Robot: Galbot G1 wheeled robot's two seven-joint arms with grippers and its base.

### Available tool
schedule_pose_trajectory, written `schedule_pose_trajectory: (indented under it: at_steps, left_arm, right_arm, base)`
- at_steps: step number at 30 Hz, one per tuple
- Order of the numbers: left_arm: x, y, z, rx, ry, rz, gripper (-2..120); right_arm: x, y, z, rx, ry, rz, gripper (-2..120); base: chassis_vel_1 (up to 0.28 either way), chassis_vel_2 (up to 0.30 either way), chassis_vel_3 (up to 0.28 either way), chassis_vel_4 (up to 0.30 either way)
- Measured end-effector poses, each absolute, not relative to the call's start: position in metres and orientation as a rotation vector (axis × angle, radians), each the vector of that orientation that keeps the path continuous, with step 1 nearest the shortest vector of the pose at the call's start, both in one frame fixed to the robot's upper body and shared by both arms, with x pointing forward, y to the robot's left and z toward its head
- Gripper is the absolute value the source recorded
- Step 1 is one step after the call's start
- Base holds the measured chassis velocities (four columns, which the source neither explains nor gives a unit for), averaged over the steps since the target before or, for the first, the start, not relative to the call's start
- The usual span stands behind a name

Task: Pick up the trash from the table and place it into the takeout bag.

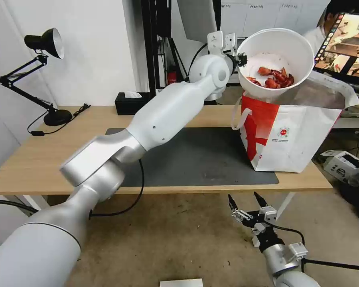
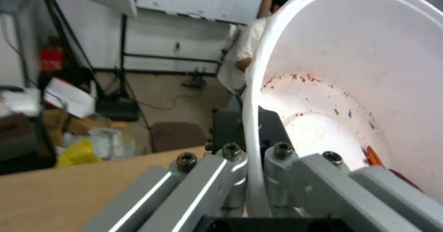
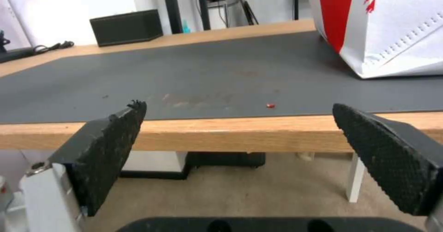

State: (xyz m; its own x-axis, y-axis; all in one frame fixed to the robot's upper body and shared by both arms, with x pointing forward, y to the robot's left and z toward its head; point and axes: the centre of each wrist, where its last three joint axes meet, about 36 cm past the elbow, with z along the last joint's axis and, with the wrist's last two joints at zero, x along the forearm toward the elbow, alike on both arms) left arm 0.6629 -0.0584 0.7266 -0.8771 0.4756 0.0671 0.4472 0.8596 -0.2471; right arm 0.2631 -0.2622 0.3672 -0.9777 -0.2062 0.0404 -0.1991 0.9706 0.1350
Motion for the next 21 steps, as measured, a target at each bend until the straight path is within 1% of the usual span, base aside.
schedule_pose_trajectory:
  at_steps: [4, 9, 10, 13, 14, 16, 17, 21]
  left_arm:
    - [0.661, -0.062, 0.720, -0.704, -2.941, 0.274, 0]
    - [0.657, -0.068, 0.711, -0.680, -2.989, 0.114, 0]
    - [0.657, -0.068, 0.711, -0.680, -2.989, 0.114, 0]
    - [0.651, -0.073, 0.709, -0.674, -3.004, -0.031, 0]
    - [0.651, -0.073, 0.709, -0.674, -3.004, -0.031, 0]
    - [0.650, -0.075, 0.709, -0.667, -3.012, -0.098, 0]
    - [0.648, -0.076, 0.710, -0.658, -3.010, -0.169, 0]
    - [0.646, -0.077, 0.713, -0.663, -2.983, -0.247, 0]
  right_arm:
    - [0.263, -0.262, 0.367, 0.315, -3.065, -0.202, 100]
    - [0.263, -0.262, 0.367, 0.315, -3.065, -0.202, 100]
    - [0.263, -0.262, 0.367, 0.315, -3.065, -0.202, 100]
    - [0.263, -0.262, 0.367, 0.315, -3.065, -0.202, 100]
    - [0.263, -0.262, 0.367, 0.315, -3.065, -0.202, 100]
    - [0.263, -0.262, 0.367, 0.315, -3.065, -0.202, 100]
    - [0.263, -0.262, 0.367, 0.315, -3.065, -0.202, 100]
    - [0.263, -0.262, 0.367, 0.315, -3.065, -0.201, 100]
  base:
    - [0.000, 0.000, 0.000, 0.000]
    - [0.000, 0.000, 0.000, 0.000]
    - [0.000, 0.000, 0.000, 0.000]
    - [0.000, 0.000, 0.000, 0.000]
    - [0.000, 0.000, 0.000, 0.000]
    - [0.000, 0.000, 0.000, 0.000]
    - [0.000, 0.000, 0.000, 0.000]
    - [0.000, 0.000, 0.000, 0.000]
